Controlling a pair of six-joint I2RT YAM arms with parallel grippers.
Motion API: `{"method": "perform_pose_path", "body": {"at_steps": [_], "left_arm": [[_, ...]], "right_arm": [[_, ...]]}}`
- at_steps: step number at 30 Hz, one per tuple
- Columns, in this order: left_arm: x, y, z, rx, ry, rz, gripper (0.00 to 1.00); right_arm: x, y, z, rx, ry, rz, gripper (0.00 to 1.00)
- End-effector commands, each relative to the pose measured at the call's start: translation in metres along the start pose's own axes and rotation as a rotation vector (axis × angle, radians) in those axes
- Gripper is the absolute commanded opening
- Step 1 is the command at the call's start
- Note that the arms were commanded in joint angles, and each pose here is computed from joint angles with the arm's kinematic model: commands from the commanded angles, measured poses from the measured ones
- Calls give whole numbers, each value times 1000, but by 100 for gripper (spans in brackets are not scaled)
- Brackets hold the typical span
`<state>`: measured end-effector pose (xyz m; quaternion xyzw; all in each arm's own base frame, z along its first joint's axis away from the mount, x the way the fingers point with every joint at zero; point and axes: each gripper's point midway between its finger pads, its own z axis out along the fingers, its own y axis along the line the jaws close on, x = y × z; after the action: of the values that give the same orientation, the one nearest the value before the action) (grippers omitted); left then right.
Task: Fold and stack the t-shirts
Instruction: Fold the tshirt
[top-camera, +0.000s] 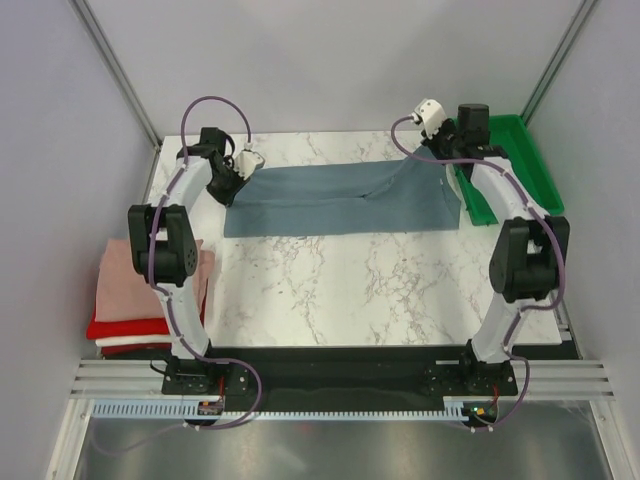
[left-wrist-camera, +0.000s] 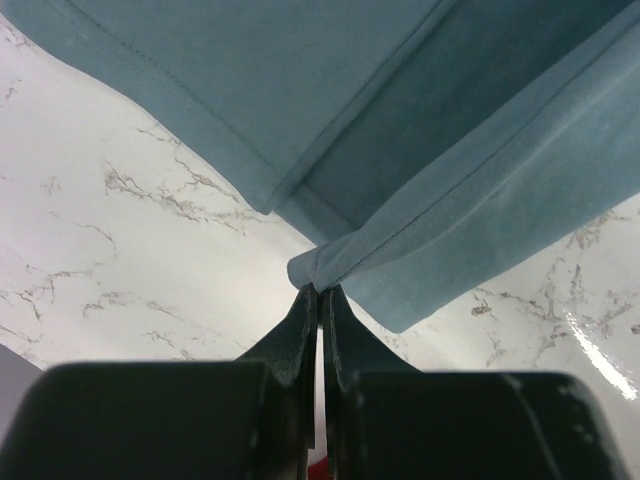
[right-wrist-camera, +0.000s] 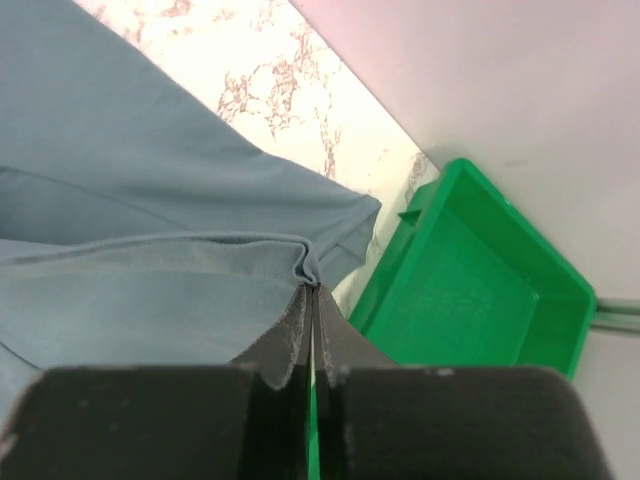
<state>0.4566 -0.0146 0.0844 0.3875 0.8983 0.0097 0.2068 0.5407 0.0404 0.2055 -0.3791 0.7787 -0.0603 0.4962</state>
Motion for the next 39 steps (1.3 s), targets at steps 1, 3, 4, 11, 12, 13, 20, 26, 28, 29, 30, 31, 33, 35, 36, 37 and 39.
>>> {"method": "perform_pose_path", "body": {"at_steps": [1, 3, 4, 11, 12, 13, 20, 26, 28, 29, 30, 31, 33, 35, 36, 37, 39], "left_arm": [[1, 16, 3, -37, 32, -47, 2], [5, 25, 13, -60, 73, -71, 7], [6, 28, 16, -69, 84, -84, 16], [-14, 61, -20, -215, 24, -171, 43], [-20, 62, -30, -226, -6, -178, 44], [-27, 63, -35, -237, -30, -181, 46], [-43, 12, -20, -58, -73, -77, 48], [-21, -35, -22, 39, -18, 192, 53], [-12, -37, -20, 46, 3, 234, 54], [-2, -40, -15, 54, 36, 244, 54], [2, -41, -13, 56, 47, 253, 54], [4, -42, -10, 61, 57, 253, 54], [6, -43, -5, 69, 69, 246, 54], [7, -43, 0, 74, 77, 233, 54], [11, -44, 6, 83, 93, 230, 54], [12, -45, 8, 86, 99, 225, 54], [18, -48, 13, 99, 117, 223, 53]], "right_arm": [[-17, -16, 37, 33, -32, -7, 7], [2, -9, 69, 33, 35, 12, 17], [-11, -22, 71, 65, 20, 16, 19], [-54, -55, 36, 175, -55, 101, 47], [-58, -47, 31, 137, -73, 107, 48], [-48, -32, 31, 93, -47, 120, 49], [-26, 31, 10, -83, 29, 195, 54], [15, 90, -21, -323, 127, 82, 58], [35, 104, -26, -371, 173, 75, 59], [41, 106, -25, -386, 179, 57, 59], [48, 109, -26, -394, 194, 61, 59], [54, 110, -26, -400, 206, 63, 59], [66, 111, -24, -406, 230, 63, 59], [77, 112, -23, -411, 255, 53, 59], [83, 113, -22, -414, 269, 38, 60], [86, 113, -23, -415, 278, 32, 60], [94, 115, -21, -422, 295, 20, 61]]}}
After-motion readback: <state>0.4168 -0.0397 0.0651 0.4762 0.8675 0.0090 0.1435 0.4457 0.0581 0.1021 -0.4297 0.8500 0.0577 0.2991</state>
